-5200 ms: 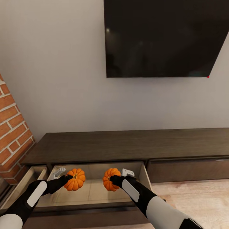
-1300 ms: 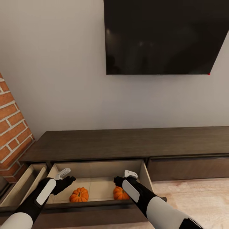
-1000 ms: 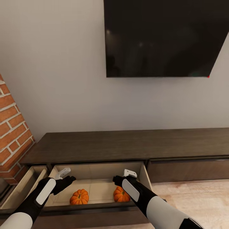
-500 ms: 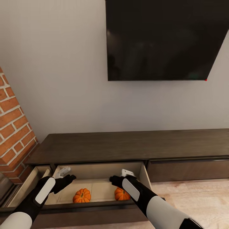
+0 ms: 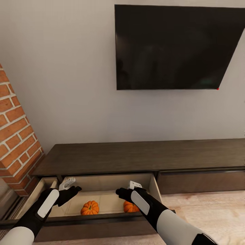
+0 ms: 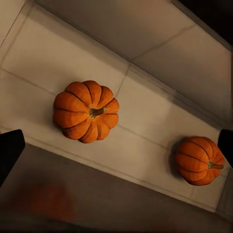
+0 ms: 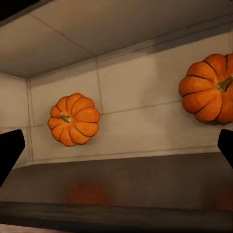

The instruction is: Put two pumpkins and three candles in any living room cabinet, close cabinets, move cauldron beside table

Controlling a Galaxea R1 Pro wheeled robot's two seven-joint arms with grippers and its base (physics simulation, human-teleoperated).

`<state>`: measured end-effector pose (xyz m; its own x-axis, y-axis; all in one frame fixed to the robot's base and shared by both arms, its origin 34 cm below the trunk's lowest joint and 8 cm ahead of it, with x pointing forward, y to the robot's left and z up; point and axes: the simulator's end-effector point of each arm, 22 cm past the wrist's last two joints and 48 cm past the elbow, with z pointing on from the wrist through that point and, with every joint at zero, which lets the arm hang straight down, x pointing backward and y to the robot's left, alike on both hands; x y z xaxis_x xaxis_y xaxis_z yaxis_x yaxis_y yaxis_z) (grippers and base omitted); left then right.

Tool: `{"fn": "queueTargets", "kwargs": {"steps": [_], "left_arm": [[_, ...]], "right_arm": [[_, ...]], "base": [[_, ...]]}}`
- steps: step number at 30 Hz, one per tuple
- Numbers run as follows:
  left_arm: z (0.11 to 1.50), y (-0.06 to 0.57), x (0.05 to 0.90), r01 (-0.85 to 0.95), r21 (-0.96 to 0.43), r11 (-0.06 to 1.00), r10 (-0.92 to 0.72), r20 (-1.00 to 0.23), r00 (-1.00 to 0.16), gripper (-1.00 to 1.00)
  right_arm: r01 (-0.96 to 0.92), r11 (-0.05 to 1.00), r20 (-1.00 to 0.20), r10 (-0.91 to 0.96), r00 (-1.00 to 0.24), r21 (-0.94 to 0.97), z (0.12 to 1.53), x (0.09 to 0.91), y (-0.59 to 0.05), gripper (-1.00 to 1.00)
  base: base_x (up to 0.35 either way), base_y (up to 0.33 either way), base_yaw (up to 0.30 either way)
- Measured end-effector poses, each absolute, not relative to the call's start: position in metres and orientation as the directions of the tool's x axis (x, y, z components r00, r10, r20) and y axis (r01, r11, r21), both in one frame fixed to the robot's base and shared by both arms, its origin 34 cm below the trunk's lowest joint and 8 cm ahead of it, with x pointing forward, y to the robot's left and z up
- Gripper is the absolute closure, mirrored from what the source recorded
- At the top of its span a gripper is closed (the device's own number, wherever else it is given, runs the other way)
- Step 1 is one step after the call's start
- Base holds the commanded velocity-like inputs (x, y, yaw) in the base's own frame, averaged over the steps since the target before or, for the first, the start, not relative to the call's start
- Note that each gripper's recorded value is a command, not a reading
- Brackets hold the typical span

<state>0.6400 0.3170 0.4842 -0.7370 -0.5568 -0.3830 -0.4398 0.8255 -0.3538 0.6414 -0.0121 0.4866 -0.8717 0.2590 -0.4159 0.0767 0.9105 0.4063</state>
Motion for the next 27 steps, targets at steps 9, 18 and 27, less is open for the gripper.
{"fn": "queueTargets", "kwargs": {"steps": [9,18,27], "left_arm": [[0.503,0.316,0.644,-0.439,-0.355,0.825,-0.557,-0.383,-0.737,-1.0],[0.522,0.316,0.647,-0.439,-0.355,0.825,-0.557,-0.383,-0.737,-1.0],[0.54,0.315,0.65,-0.437,-0.355,0.826,-0.555,-0.382,-0.738,-1.0]], "right_arm": [[0.075,0.909,-0.416,0.26,-0.871,0.41,0.506,0.645,-0.011,-1.0],[0.057,0.897,-0.415,0.258,-0.873,0.438,0.527,0.648,-0.004,-1.0],[0.057,0.896,-0.413,0.258,-0.873,0.44,0.545,0.651,-0.004,-1.0]], "base": [[-0.132,0.044,0.0],[-0.006,0.002,0.0],[-0.124,0.032,0.0]]}}
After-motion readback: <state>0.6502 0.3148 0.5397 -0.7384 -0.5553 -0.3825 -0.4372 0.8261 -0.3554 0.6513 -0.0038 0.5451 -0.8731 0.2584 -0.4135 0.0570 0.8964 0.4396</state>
